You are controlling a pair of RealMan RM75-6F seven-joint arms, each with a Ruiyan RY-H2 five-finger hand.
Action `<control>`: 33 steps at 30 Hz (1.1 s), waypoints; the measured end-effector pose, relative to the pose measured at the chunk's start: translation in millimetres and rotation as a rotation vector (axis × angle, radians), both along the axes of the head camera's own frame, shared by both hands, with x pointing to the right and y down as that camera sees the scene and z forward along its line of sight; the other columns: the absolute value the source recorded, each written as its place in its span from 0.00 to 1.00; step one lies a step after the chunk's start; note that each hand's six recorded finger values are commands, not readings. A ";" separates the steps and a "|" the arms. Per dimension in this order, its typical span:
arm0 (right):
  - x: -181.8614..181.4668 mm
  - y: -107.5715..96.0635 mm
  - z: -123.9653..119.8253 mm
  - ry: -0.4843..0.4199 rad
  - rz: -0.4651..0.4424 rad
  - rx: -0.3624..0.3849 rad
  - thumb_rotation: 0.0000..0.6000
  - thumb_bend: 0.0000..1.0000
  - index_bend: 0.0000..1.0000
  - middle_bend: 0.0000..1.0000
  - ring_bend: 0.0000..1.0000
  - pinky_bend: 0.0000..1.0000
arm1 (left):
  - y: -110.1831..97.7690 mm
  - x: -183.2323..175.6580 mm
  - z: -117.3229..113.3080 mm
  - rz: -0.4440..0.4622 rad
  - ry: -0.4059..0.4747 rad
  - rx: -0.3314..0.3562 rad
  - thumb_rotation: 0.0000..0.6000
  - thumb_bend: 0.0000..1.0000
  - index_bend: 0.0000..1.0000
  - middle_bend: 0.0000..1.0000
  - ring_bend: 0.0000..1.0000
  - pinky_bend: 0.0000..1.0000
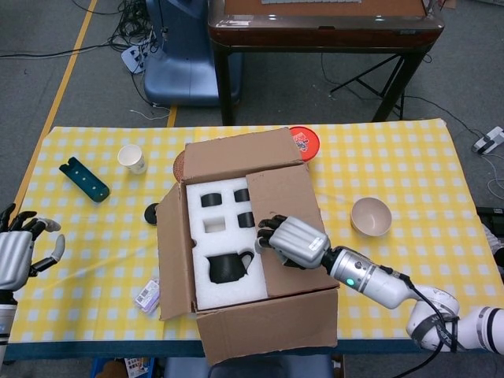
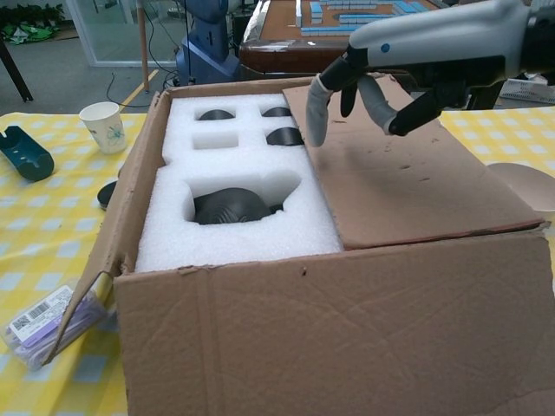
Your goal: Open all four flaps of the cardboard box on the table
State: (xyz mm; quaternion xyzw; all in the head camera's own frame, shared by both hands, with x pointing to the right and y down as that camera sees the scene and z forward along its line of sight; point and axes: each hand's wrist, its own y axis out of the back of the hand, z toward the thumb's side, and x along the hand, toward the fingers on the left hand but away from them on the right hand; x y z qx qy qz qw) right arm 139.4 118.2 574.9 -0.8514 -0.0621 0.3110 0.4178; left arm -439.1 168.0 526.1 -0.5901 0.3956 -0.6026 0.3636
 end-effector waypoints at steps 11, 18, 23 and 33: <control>-27.2 2.2 16.5 0.023 -0.128 0.136 1.00 0.97 0.40 0.36 0.17 0.25 | 6.3 -5.6 2.4 -0.011 0.016 -0.011 0.18 0.45 0.49 0.41 0.20 0.00; -34.6 5.1 23.4 0.034 -0.157 0.153 1.00 0.97 0.41 0.38 0.17 0.25 | 9.6 -11.5 4.4 -0.023 0.021 -0.025 0.18 0.45 0.49 0.41 0.20 0.00; -27.2 3.0 24.1 0.056 -0.152 0.165 1.00 0.97 0.44 0.41 0.17 0.25 | 10.3 -14.6 4.2 -0.027 0.023 -0.025 0.18 0.45 0.49 0.41 0.20 0.00; -17.2 -0.8 21.4 0.085 -0.138 0.189 1.00 0.97 0.45 0.45 0.18 0.25 | 10.6 -15.8 5.8 -0.030 0.031 -0.025 0.18 0.45 0.49 0.41 0.20 0.00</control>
